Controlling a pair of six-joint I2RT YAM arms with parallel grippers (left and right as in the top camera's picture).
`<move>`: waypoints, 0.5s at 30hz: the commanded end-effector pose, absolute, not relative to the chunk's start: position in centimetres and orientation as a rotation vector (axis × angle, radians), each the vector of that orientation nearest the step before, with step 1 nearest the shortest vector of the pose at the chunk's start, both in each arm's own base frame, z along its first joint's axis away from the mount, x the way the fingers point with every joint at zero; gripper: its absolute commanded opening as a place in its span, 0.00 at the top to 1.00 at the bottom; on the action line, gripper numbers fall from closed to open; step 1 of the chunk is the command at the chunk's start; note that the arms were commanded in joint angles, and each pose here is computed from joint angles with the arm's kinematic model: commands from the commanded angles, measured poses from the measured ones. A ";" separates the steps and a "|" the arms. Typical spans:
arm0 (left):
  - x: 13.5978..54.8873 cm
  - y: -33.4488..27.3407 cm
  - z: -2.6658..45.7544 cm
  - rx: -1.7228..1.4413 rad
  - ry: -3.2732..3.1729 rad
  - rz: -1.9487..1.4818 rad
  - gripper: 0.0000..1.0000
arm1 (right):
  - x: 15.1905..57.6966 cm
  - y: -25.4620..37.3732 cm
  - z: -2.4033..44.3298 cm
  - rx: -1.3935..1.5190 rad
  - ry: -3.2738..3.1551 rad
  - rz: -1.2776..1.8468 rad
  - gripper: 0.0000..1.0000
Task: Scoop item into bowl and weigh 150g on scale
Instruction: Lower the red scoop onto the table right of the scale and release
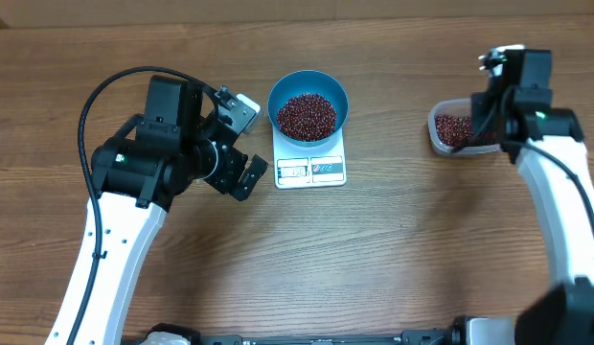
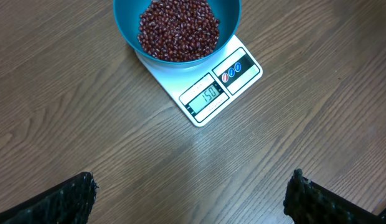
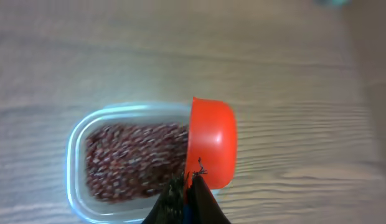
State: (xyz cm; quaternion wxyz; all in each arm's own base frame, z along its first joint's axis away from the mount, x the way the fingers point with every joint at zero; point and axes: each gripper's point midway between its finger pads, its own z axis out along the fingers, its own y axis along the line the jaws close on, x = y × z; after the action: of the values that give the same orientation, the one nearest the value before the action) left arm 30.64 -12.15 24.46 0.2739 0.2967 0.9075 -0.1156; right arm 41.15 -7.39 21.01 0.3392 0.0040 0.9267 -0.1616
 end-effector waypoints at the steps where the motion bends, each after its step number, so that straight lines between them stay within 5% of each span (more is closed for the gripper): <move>1: 30.8 -12.5 25.2 0.791 2.422 -0.336 0.00 | 39.4 -7.6 29.1 0.158 2.201 -0.387 0.96; 9: 30.8 -12.5 25.2 0.791 2.422 -0.336 0.00 | 34.7 0.5 27.7 0.332 2.340 0.313 0.96; 15: 30.8 -12.5 25.2 0.792 2.422 -0.336 0.00 | 30.9 2.3 23.4 0.411 2.547 0.481 0.96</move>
State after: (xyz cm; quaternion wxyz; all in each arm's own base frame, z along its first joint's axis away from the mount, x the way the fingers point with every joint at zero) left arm 30.64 -12.15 24.46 0.2739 0.2969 0.9074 -0.1156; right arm 32.02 0.64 24.59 0.2979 0.1235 0.9403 0.1091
